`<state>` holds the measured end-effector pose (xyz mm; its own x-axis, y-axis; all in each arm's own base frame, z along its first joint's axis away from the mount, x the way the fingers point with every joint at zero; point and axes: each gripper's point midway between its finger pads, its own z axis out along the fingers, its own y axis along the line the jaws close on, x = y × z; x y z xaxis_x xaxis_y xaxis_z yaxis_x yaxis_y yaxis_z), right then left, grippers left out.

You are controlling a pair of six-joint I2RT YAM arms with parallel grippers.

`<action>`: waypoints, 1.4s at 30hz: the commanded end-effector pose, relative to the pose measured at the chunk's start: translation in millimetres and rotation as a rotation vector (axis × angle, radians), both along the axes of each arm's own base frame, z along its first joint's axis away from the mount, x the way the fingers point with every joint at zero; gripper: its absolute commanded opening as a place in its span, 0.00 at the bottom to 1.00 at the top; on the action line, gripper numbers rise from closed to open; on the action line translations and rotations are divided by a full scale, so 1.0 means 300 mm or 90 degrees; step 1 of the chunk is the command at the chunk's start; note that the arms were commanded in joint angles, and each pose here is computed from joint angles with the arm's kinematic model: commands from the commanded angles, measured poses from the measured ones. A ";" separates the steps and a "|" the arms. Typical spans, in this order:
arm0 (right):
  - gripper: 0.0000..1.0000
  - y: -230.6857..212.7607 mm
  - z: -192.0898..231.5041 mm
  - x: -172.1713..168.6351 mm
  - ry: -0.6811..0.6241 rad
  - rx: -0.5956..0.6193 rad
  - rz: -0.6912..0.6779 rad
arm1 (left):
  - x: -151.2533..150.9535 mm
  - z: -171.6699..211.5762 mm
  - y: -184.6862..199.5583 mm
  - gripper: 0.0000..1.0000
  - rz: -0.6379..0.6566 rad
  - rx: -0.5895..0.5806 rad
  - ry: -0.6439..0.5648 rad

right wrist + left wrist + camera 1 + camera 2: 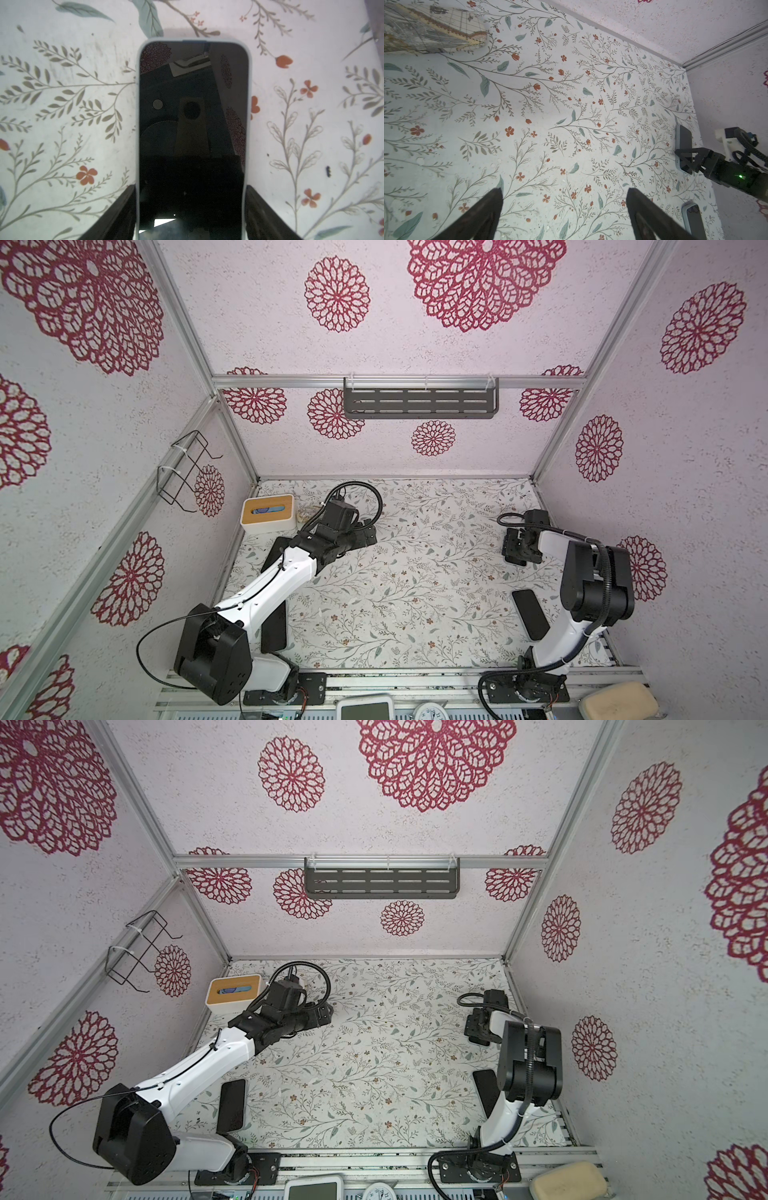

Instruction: Take the phone out of the phone case

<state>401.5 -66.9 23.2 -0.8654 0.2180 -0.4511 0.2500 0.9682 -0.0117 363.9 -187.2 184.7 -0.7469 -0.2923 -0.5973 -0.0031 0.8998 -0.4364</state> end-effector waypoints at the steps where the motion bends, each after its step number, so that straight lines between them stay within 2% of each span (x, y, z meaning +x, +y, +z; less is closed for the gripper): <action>1: 0.53 0.099 -0.020 -0.053 0.028 0.027 0.042 | 0.028 0.028 -0.073 0.97 -0.022 -0.072 -0.017; 13: 0.44 0.379 0.067 -0.058 -0.036 0.030 0.179 | 0.074 -0.021 -0.235 0.97 -0.049 -0.193 0.010; 23: 0.39 0.643 0.213 -0.105 -0.135 0.135 0.313 | 0.117 -0.156 -0.354 0.99 -0.038 -0.306 0.075; 28: 0.39 0.745 0.283 -0.138 -0.169 0.180 0.373 | 0.117 -0.177 -0.425 0.99 -0.055 -0.325 0.086; 35: 0.38 0.870 0.363 -0.182 -0.197 0.226 0.450 | 0.109 -0.193 -0.510 1.00 -0.082 -0.377 0.102; 42: 0.37 0.943 0.376 -0.220 -0.190 0.252 0.496 | 0.102 -0.194 -0.565 0.93 -0.107 -0.415 0.105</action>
<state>327.1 198.5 98.2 -0.7564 -0.2196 -0.6161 -0.4776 0.8290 0.2909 392.0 -342.5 111.6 -0.8765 -0.4338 -0.2089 -0.0434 0.5032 -0.8631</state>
